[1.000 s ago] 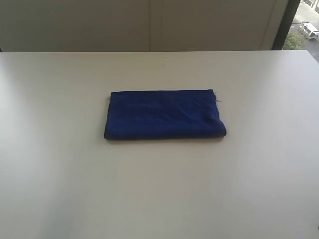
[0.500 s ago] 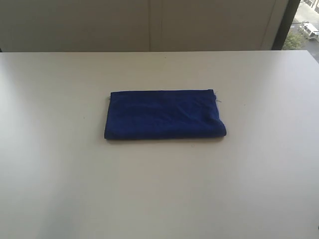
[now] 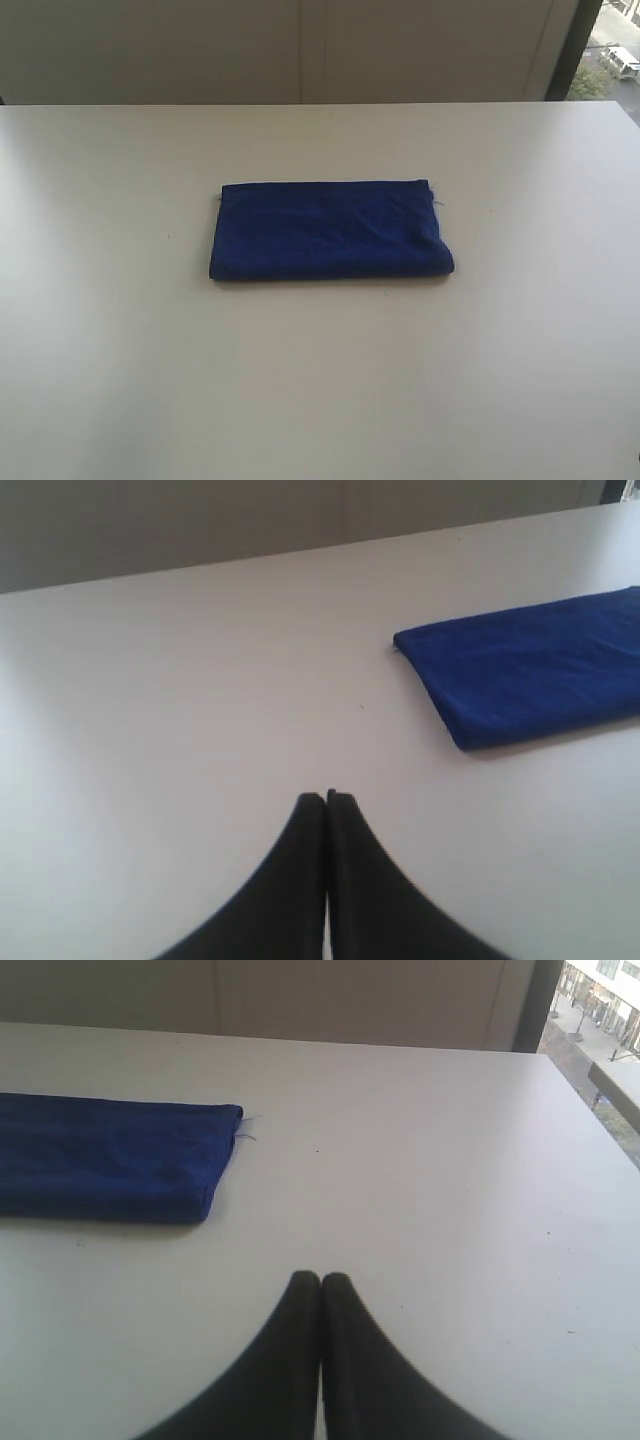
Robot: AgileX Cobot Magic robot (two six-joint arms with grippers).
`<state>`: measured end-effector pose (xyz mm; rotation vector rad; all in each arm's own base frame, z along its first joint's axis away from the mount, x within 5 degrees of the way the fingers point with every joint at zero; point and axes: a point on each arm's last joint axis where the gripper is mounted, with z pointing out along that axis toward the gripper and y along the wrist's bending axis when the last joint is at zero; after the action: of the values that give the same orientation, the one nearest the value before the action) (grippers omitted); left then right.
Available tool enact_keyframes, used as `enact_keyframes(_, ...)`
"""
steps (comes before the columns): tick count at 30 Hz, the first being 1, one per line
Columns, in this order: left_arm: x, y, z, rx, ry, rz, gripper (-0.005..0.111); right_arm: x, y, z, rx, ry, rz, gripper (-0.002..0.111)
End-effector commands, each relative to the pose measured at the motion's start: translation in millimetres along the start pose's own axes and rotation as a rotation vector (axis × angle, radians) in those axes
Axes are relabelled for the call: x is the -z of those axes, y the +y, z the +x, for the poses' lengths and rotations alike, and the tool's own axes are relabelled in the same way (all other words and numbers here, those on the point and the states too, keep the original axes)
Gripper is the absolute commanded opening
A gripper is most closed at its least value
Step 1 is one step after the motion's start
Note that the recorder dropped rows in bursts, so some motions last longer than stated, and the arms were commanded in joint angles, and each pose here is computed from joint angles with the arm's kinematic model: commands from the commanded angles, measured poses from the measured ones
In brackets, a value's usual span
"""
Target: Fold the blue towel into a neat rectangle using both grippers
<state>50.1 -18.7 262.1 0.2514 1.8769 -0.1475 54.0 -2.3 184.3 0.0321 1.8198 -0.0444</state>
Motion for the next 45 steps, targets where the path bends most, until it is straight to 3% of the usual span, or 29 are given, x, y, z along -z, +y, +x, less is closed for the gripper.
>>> enact_keyframes(1, 9.8, -2.4, 1.2, -0.002, -0.068, -0.001, 0.0, -0.1, -0.5, 1.2, -0.003, -0.003, 0.009, 0.0)
enact_keyframes(9, 23.7, -5.0, 2.3, -0.028, -0.163, -0.009, 0.0, -0.1, -0.5, 1.2, -0.003, -0.003, 0.009, 0.0)
enact_keyframes(23, -8.4, -3.3, 56.1, -0.067, 0.037, 0.004, 0.0, -0.1, -0.5, 1.2, -0.003, -0.003, 0.009, 0.0)
enact_keyframes(28, -15.0, 3.7, 70.2, -0.093, 0.082, -0.066, 0.0, -0.1, -0.5, 1.2, -0.003, -0.003, 0.009, 0.0)
enact_keyframes(37, -28.3, 10.2, 93.7, -0.034, 0.073, -0.135, 0.0, -0.1, -0.5, 1.2, -0.003, -0.003, 0.009, 0.0)
enact_keyframes(45, -28.3, 10.3, 93.4, -0.034, 0.07, -0.137, 0.0, -0.1, -0.5, 1.2, -0.003, -0.003, 0.009, 0.0)
